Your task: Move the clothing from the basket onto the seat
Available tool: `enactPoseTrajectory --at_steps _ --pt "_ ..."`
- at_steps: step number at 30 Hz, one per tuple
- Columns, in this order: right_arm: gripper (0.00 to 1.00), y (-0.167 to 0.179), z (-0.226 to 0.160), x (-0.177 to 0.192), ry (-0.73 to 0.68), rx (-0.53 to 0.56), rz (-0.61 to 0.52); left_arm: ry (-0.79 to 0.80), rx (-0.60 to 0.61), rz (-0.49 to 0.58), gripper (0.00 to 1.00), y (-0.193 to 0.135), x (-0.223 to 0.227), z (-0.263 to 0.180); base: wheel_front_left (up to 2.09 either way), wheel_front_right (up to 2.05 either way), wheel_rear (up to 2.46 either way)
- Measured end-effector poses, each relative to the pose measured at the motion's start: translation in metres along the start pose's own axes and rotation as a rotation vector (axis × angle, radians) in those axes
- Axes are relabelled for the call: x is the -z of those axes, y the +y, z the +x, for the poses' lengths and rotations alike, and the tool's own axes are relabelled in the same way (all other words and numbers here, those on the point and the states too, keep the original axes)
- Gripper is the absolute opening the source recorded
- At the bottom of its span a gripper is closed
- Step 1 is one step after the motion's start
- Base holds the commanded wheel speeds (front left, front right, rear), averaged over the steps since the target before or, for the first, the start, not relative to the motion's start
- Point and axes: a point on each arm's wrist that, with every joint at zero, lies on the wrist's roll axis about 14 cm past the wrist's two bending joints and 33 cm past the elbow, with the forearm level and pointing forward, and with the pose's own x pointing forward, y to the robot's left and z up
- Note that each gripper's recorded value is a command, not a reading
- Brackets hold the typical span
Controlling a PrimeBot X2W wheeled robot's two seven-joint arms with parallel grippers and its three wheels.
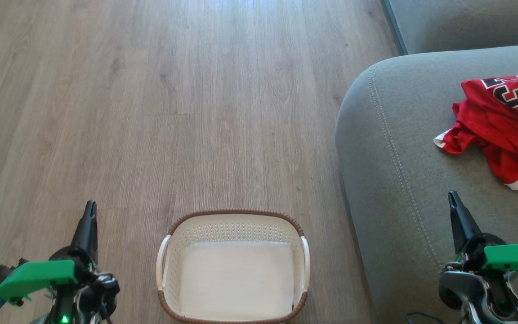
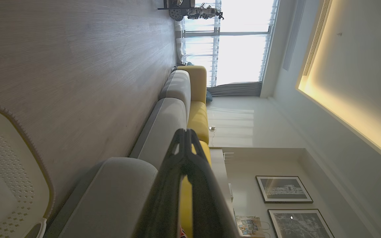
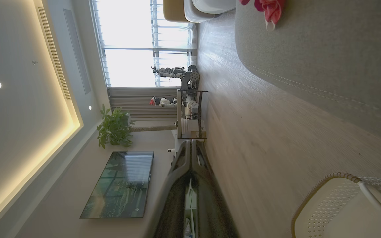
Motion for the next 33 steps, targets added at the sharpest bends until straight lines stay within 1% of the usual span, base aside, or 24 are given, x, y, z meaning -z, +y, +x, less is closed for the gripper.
enactPoseTrajectory --at_steps 33 --pt "0.00 -0.0001 -0.0001 0.0008 0.005 0.000 0.003 -0.001 0.000 -0.002 0.00 0.0000 0.0000 0.0000 0.00 0.00 0.00"
